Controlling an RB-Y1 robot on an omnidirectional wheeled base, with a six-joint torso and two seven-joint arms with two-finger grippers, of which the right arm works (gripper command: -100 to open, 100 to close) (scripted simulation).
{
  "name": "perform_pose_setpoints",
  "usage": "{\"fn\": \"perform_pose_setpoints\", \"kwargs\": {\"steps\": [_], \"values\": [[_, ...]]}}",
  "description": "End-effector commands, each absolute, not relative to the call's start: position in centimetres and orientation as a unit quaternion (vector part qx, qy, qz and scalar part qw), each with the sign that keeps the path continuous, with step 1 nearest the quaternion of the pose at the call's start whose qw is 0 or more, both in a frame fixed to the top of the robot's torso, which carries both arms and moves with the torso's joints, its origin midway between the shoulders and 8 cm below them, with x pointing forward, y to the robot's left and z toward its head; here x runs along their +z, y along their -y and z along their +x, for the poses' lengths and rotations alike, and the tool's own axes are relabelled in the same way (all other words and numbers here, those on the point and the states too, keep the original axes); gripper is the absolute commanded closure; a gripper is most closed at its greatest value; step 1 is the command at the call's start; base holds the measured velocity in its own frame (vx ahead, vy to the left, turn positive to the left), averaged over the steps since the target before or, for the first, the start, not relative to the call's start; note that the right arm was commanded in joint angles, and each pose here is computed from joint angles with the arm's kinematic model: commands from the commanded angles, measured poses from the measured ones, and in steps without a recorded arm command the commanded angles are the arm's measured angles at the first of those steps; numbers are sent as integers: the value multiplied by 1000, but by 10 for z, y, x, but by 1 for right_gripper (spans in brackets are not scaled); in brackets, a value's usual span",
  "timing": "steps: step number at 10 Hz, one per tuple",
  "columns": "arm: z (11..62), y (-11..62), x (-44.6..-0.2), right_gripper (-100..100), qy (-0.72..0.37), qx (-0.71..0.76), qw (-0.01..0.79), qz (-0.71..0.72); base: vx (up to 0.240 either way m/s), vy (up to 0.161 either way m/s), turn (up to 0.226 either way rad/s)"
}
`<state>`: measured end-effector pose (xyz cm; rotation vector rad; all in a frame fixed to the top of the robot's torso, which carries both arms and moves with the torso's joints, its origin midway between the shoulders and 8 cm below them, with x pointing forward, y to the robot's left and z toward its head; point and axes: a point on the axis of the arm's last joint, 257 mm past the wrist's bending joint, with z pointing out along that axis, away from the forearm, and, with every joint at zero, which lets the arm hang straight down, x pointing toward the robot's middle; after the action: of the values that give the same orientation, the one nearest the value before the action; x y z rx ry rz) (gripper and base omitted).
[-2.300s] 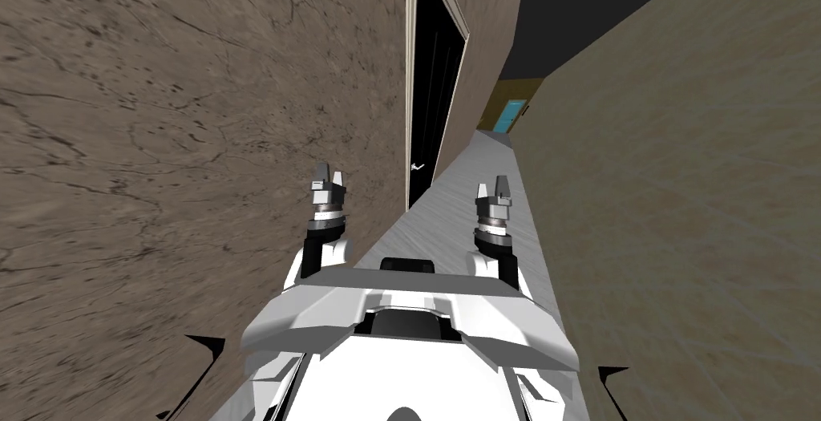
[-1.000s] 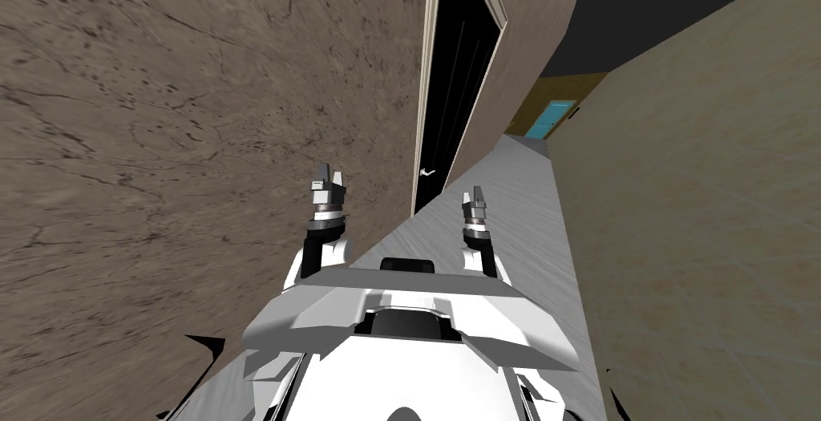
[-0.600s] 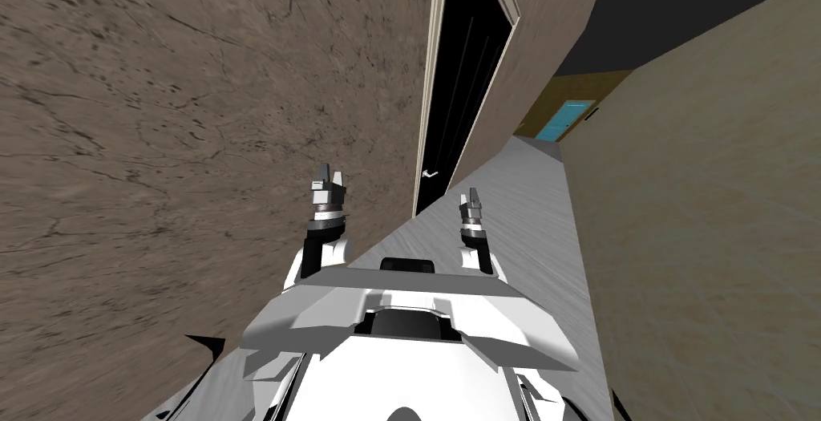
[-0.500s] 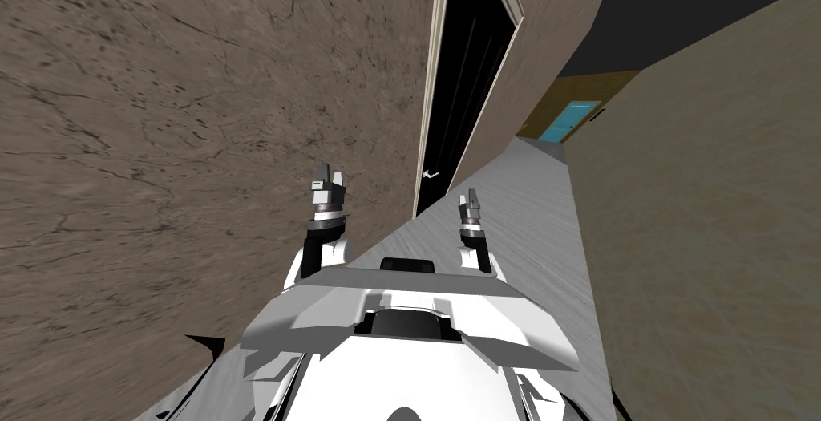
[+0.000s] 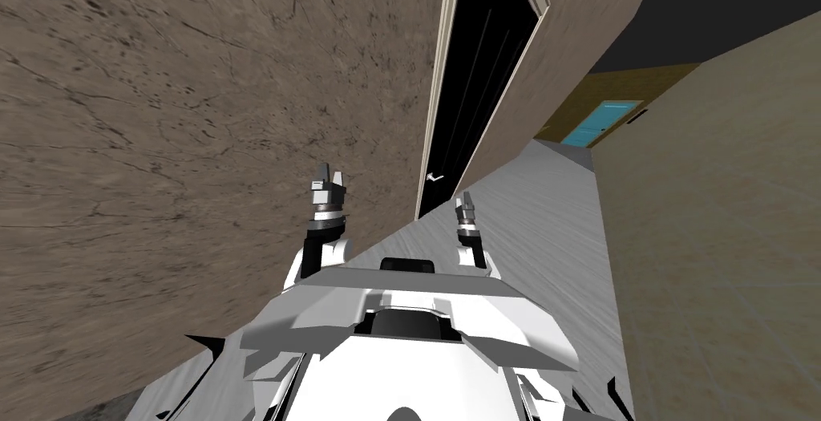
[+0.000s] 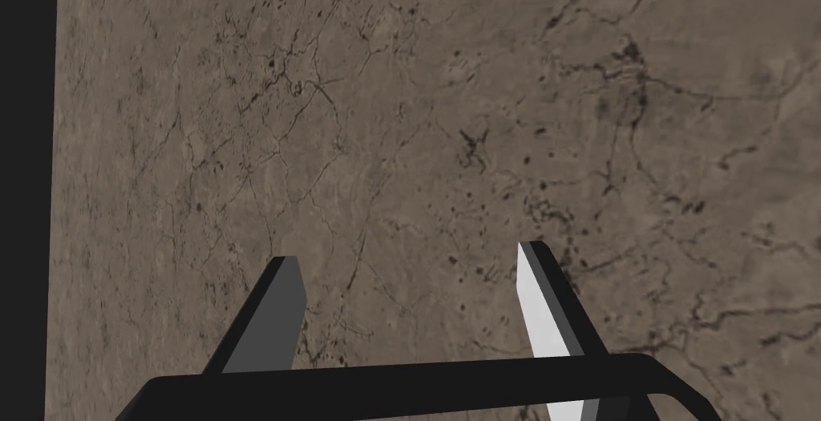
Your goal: Pull the door open
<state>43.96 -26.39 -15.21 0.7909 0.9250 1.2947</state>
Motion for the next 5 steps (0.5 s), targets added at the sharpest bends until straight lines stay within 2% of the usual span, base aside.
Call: {"fn": "perform_pose_setpoints", "kwargs": {"steps": [1, 3, 5], "values": [[444, 264, -165, -100, -409, 566, 624, 351, 81, -113, 161], [448, 265, -177, -100, -415, 564, 618, 357, 33, -73, 72], [453, 266, -189, -100, -421, 564, 611, 363, 38, -92, 190]]}}
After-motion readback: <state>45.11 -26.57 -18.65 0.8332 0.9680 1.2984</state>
